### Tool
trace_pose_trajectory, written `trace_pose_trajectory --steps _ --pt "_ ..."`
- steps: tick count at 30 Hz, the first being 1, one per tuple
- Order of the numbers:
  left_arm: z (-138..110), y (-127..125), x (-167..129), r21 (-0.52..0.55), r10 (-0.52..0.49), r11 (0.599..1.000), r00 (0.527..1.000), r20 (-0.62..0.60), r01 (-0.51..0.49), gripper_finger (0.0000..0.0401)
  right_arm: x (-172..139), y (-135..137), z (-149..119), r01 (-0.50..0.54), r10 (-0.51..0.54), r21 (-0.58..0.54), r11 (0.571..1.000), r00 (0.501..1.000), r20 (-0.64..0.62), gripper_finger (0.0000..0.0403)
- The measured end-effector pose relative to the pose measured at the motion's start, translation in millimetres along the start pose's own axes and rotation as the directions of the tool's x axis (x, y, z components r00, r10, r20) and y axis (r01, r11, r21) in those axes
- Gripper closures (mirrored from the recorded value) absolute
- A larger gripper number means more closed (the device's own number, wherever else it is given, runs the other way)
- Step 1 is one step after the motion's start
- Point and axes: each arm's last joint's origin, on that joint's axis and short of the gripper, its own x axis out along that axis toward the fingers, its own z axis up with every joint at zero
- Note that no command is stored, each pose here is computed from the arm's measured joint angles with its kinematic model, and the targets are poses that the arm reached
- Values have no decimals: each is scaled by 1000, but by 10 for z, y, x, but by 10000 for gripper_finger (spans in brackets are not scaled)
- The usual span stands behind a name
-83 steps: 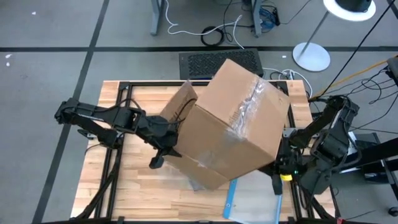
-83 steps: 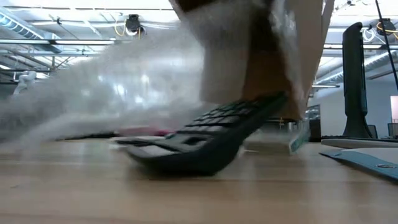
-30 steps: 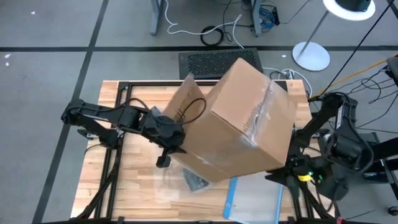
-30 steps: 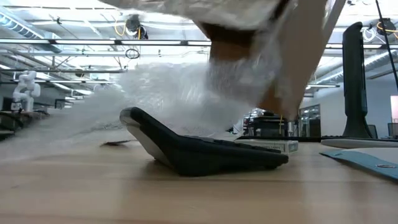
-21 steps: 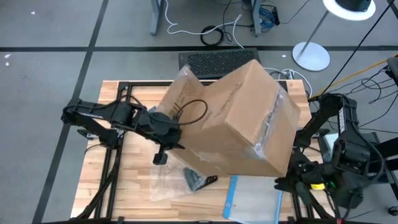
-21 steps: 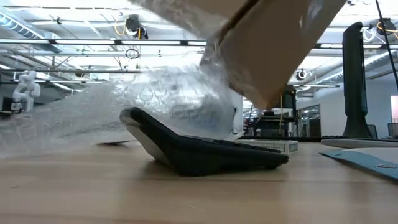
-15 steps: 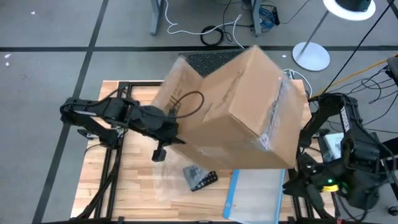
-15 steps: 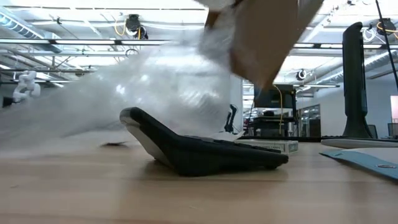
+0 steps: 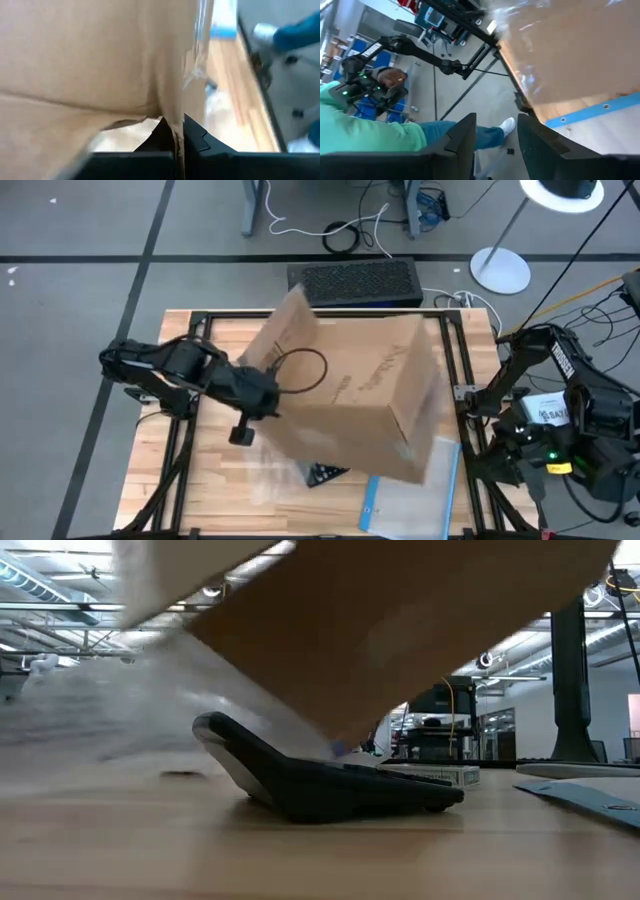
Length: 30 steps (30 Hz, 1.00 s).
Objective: Unpack boxes
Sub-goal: Remove all the items from the box on to the table
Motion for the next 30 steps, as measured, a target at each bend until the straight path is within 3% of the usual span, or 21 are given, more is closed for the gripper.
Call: trace_pose_trajectory --steps 4,11,15,21,26,30 --pt "8 -9 63 26 76 997 997 -26 -75 401 1 -41 7 29 -29 2 1000 1000 6 268" --pt "97 34 -173 89 184 979 983 -7 -183 401 -4 -65 55 31 -30 -12 999 997 75 268" --pt "203 16 -192 143 148 980 988 -40 -141 401 5 -67 151 26 -18 -42 999 983 183 268" --pt "334 9 105 219 92 973 989 -115 -65 401 -64 187 474 30 62 -208 978 903 425 268" --pt "386 149 282 204 78 978 984 -162 -44 401 -6 340 762 86 60 -286 954 883 466 268" --pt "413 231 374 163 51 986 982 -180 -22 396 137 303 923 125 18 -302 945 903 430 268"
